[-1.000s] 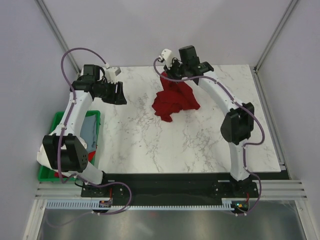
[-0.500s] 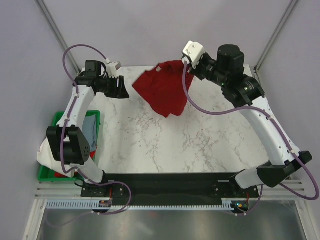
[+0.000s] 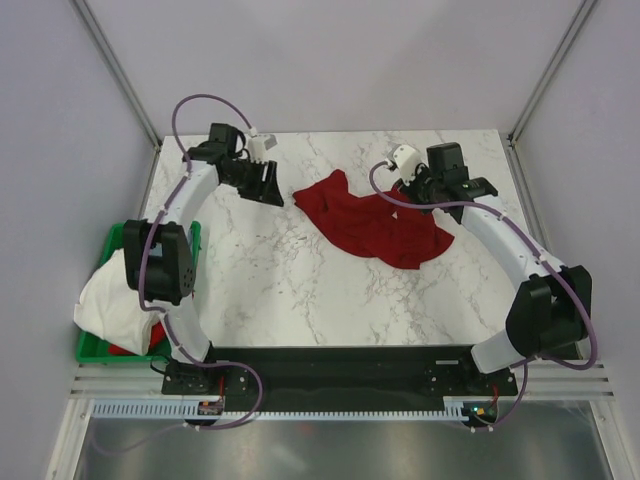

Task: Fold and stack the t-shirts
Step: Flatten the tshirt out

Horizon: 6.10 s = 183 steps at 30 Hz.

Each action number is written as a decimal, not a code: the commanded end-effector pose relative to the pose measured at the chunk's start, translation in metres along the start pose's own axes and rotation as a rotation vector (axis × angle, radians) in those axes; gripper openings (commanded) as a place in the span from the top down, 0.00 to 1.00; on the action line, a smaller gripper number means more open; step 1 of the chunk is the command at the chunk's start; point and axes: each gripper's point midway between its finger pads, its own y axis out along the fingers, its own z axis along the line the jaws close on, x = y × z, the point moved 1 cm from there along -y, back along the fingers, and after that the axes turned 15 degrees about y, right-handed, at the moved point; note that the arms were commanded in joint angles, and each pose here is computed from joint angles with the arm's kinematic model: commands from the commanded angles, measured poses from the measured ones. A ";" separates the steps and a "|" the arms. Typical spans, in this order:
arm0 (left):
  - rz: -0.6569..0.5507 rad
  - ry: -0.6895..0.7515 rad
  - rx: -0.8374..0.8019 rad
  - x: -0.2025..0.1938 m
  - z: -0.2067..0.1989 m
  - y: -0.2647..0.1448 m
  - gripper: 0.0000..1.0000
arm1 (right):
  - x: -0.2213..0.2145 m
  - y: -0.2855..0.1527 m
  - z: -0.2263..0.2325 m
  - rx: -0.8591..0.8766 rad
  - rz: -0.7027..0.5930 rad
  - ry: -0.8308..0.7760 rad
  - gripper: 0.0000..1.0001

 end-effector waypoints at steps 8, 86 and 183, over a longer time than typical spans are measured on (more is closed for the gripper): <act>0.095 0.138 0.051 0.014 0.003 0.040 0.45 | 0.062 -0.070 0.016 0.068 -0.237 -0.143 0.39; 0.147 0.056 0.102 0.000 0.083 0.085 0.39 | 0.131 -0.077 -0.043 -0.248 -0.240 -0.140 1.00; 0.127 0.321 0.116 0.052 0.057 0.156 0.50 | 0.045 -0.096 -0.073 -0.263 -0.199 0.236 1.00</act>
